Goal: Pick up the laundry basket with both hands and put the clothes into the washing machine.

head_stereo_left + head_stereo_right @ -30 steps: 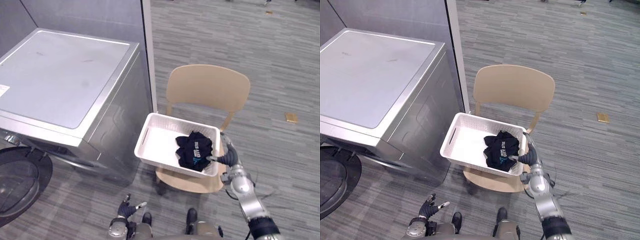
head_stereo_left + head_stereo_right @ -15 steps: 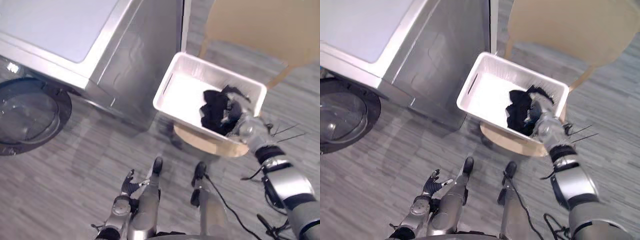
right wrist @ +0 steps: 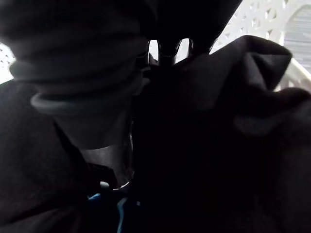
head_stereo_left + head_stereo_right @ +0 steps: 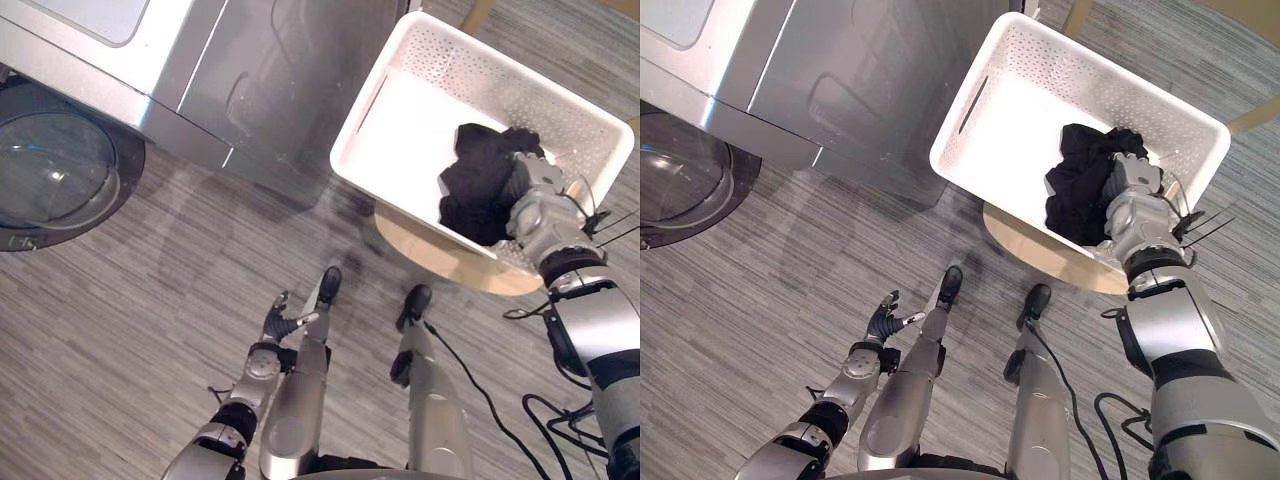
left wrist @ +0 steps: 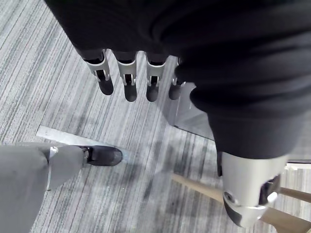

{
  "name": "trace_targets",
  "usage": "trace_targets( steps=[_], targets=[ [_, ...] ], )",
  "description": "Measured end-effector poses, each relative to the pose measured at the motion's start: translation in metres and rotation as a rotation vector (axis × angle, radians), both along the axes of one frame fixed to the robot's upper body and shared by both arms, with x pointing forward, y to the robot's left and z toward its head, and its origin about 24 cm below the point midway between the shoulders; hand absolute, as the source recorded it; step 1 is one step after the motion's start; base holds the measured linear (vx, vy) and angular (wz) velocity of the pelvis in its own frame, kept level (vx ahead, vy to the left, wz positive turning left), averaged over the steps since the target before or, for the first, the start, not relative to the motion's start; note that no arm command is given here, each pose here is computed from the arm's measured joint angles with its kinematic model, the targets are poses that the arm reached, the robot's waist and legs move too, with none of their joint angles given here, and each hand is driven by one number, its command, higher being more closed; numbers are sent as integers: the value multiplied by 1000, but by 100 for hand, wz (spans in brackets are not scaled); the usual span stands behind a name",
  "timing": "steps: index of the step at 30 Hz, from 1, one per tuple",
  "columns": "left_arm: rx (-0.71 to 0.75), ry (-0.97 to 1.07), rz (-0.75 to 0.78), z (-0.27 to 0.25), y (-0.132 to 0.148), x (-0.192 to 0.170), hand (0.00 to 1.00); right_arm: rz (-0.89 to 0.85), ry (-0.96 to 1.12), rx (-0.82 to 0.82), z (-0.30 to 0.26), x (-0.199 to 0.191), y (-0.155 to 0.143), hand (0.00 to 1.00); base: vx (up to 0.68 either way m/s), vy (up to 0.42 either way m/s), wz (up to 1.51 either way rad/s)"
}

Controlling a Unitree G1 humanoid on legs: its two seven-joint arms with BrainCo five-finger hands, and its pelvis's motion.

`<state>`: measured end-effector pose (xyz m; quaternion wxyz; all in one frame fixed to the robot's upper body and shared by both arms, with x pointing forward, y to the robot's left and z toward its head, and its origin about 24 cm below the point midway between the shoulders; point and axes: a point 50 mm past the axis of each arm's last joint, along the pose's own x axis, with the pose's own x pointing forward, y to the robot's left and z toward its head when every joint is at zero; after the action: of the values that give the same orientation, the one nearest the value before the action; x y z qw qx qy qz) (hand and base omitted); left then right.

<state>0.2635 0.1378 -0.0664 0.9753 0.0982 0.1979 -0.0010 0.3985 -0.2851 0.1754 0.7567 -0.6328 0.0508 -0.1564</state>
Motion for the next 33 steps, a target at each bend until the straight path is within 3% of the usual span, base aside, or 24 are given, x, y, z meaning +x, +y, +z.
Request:
trace_targets(
  steps=[10, 16, 18, 24, 28, 33],
  targets=[
    [-23, -1, -12, 1, -8, 1, 0, 136, -146, 215, 16, 8, 31, 100, -12, -7, -3],
    [-23, 55, 19, -12, -1, -15, 0, 320, -361, 595, 23, -1, 69, 100, -20, -13, -4],
    [-24, 126, 39, -26, 5, -33, 0, 394, -406, 803, 3, -13, 91, 100, 6, -5, -8],
    [-20, 249, 95, -50, 18, -72, 0, 414, -357, 1177, -72, -65, 132, 100, 82, 18, -26],
    [3, 276, 134, -55, 32, -84, 0, 527, -367, 1315, -80, -99, 162, 100, 22, 34, -56],
    [30, 231, 148, -47, 45, -78, 0, 547, -404, 1375, -86, -127, 160, 100, -61, -122, 54]
  ],
)
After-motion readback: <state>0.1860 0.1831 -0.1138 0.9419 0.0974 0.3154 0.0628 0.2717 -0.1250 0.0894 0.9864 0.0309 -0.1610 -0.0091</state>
